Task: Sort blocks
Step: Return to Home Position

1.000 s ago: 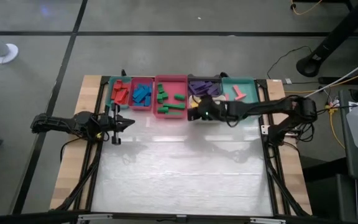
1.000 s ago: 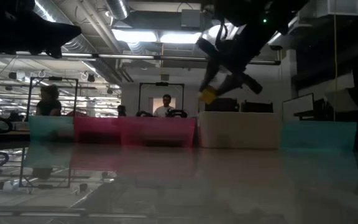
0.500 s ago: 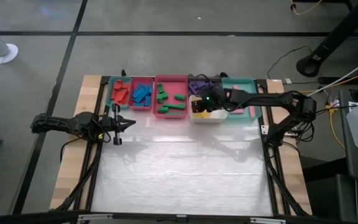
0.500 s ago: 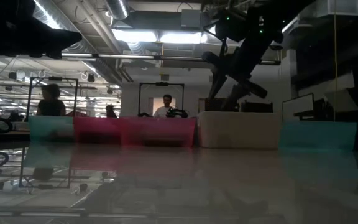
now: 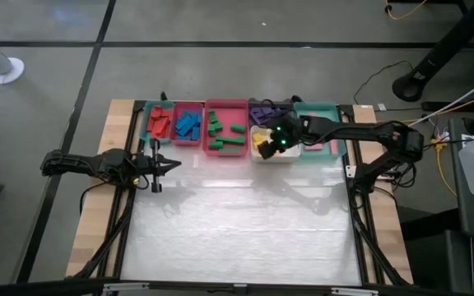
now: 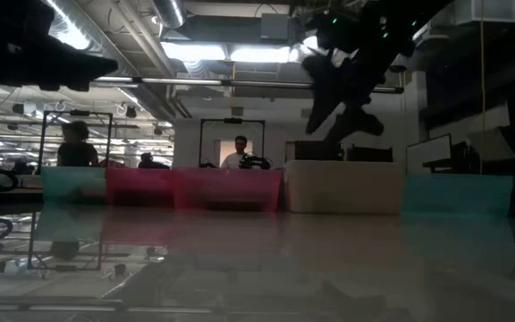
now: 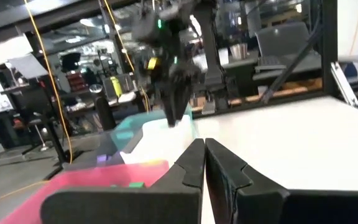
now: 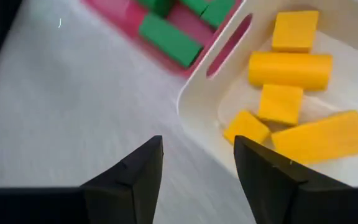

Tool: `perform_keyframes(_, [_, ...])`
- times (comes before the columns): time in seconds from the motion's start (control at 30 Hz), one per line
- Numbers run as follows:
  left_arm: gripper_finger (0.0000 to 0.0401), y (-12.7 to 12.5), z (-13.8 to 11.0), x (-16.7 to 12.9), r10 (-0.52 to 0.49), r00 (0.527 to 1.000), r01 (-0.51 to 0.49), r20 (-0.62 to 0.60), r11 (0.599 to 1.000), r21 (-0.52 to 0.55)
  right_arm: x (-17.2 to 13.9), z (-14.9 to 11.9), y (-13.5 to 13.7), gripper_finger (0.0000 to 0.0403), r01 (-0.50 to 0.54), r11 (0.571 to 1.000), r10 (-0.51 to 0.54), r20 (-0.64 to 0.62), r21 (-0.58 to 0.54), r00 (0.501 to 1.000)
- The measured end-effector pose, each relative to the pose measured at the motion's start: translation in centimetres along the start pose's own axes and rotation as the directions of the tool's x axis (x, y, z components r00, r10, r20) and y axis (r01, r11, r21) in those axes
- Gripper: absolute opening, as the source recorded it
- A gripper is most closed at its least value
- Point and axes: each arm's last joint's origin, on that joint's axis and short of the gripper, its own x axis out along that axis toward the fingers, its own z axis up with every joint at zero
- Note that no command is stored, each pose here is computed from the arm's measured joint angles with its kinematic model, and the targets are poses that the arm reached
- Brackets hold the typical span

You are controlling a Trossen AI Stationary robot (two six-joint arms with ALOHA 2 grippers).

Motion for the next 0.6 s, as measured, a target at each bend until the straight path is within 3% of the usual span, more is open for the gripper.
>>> perform_keyframes(0.13, [0.0001, -0.1, -0.3, 0.0, -0.009, 0.999, 0.010, -0.032, 1.000, 0.009, -2.7, -0.8, 0.2, 0.0198, 0.018, 0.987, -0.020, -0.007, -0.161, 1.000])
perform_keyframes(0.37, [0.0001, -0.1, -0.3, 0.0, -0.009, 0.999, 0.010, -0.032, 1.000, 0.009, -6.9, -3.0, 1.2, 0.0198, 0.112, 0.924, -0.090, 0.078, -0.366, 0.993])
perform_keyframes(0.6, [0.0001, -0.1, -0.3, 0.0, -0.009, 0.999, 0.010, -0.032, 1.000, 0.008, -9.7, -6.9, 0.1, 0.0198, 0.081, 0.866, -0.014, 0.138, -0.493, 0.990])
